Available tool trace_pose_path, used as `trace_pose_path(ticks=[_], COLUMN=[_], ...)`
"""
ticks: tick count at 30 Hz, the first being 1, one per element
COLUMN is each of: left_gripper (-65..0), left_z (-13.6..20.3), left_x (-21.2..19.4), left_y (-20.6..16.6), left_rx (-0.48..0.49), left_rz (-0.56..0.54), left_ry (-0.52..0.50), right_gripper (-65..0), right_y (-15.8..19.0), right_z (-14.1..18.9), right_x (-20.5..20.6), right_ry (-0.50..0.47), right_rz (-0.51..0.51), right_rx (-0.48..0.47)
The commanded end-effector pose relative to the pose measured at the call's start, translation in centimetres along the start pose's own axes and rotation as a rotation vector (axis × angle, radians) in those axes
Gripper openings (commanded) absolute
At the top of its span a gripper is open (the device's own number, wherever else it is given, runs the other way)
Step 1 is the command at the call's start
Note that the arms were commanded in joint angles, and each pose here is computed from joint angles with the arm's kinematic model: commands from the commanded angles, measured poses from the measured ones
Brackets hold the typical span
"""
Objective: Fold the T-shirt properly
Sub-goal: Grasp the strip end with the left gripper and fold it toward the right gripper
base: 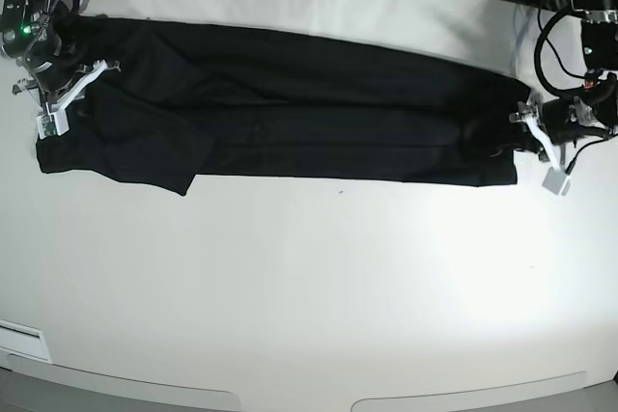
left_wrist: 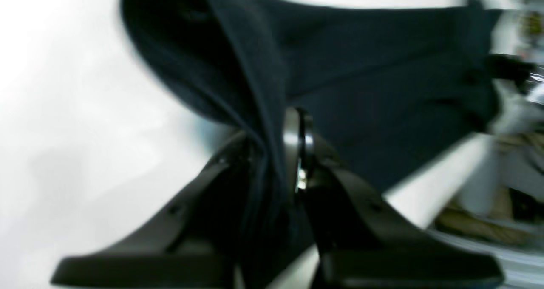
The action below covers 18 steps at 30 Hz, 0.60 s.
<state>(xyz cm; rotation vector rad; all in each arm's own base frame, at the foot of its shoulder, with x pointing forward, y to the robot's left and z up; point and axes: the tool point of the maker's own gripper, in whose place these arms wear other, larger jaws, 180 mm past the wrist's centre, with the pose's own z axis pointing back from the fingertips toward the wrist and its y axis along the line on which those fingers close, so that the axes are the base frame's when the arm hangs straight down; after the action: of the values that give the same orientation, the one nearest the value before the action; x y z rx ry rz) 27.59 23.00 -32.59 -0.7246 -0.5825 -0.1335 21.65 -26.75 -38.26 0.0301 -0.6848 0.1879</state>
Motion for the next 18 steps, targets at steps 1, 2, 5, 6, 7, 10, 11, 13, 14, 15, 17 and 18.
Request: trace_pose_path(ticks=[1, 2, 5, 6, 7, 10, 11, 13, 14, 15, 17, 18], left_gripper=[-65.0, -65.0, -65.0, -65.0, -65.0, -65.0, -65.0, -65.0, -65.0, -65.0, -65.0, -65.0], left_z=[0.7, 0.7, 0.5, 0.4, 0.2, -0.4, -0.6, -1.2, -1.4, -1.7, -2.3, -2.6], left_x=[1.6, 1.5, 1.4, 1.5, 1.6, 2.1, 2.2, 2.2, 2.2, 2.0, 1.6, 1.5], left_y=[-1.3, -1.9, -2.6, -3.0, -3.6, -5.9, -6.9, -8.8, -9.8, -10.6, -12.1, -12.6], left_rx=[-0.057, -0.089, -0.103, -0.109, -0.118, -0.159, -0.175, -0.212, -0.232, -0.250, -0.288, -0.307], left_rz=[-0.041, -0.054, -0.085, -0.094, -0.106, -0.164, -0.187, -0.229, -0.248, -0.263, -0.281, -0.275], left_ry=[-0.044, -0.038, -0.017, -0.021, -0.025, -0.041, -0.047, -0.059, -0.068, -0.077, -0.095, -0.107], right_gripper=[-65.0, -65.0, -65.0, -65.0, -65.0, -65.0, -65.0, -65.0, -65.0, -65.0, -65.0, -65.0], right_y=[-0.3, -0.2, 0.1, 0.2, 0.2, 0.5, 0.7, 0.9, 1.0, 1.1, 1.2, 1.2], right_z=[0.2, 0.2, 0.1, 0.1, 0.1, 0.0, 0.0, -0.1, -0.1, -0.1, -0.1, 0.0], right_x=[0.5, 0.4, 0.0, 0.0, -0.1, -0.1, -0.1, -0.3, -0.4, -0.5, -0.9, -0.9], right_ry=[-0.004, 0.002, 0.015, 0.015, 0.016, 0.013, 0.013, 0.019, 0.024, 0.030, 0.049, 0.053], right_rz=[0.012, 0.010, 0.000, -0.002, -0.004, -0.010, -0.008, -0.007, -0.008, -0.009, -0.003, -0.001], right_rx=[-0.004, -0.003, 0.002, 0.003, 0.004, 0.013, 0.018, 0.026, 0.028, 0.030, 0.034, 0.035])
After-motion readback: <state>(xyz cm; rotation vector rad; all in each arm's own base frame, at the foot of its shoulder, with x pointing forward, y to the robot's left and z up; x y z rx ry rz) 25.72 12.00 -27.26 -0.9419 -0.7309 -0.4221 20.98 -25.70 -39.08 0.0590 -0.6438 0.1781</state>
